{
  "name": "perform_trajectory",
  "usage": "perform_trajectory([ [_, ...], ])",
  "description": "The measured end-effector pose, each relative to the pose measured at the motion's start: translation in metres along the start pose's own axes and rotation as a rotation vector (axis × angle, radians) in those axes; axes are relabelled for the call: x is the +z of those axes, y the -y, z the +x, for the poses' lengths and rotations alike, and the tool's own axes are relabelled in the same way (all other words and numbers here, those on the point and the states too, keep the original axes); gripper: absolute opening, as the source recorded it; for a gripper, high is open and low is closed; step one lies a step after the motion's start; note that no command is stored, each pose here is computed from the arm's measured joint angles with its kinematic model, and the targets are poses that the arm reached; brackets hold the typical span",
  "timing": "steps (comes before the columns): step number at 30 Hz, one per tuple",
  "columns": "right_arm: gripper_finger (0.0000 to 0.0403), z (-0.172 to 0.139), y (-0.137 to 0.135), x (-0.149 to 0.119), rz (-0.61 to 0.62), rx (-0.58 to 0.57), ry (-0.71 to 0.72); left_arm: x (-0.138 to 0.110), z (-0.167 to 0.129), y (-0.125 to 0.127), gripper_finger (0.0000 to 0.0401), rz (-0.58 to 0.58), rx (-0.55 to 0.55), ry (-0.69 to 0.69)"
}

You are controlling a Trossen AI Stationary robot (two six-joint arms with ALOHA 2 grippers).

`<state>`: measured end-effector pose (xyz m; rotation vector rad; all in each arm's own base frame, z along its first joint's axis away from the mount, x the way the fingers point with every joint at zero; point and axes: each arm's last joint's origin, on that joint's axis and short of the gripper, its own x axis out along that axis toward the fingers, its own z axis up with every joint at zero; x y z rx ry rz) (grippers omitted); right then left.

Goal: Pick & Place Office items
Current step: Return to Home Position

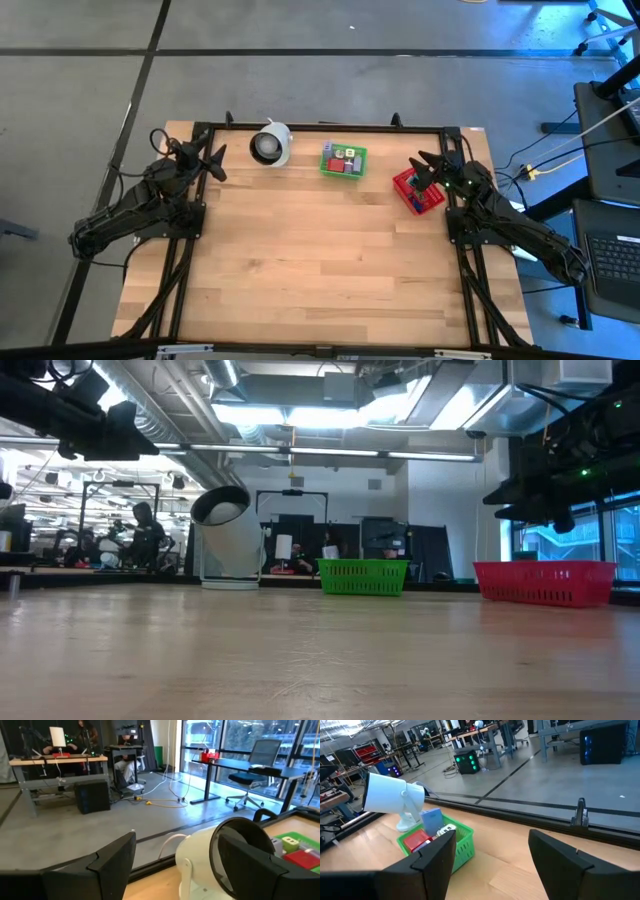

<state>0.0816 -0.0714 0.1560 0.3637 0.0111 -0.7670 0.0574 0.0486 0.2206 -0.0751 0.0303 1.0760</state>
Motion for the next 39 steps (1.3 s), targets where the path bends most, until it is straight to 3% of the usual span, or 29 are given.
perform_trajectory([
  [8,0.0251,0.0,0.0,0.0001,-0.002,0.0,0.0,-0.0019,0.0,-0.0002,0.0278,0.068,0.0,-0.018],
  [39,0.0251,-0.0001,-0.0002,0.0006,0.0,0.0,0.001,-0.0018,-0.0001,-0.0002,0.0278,0.068,0.0,-0.017],
])
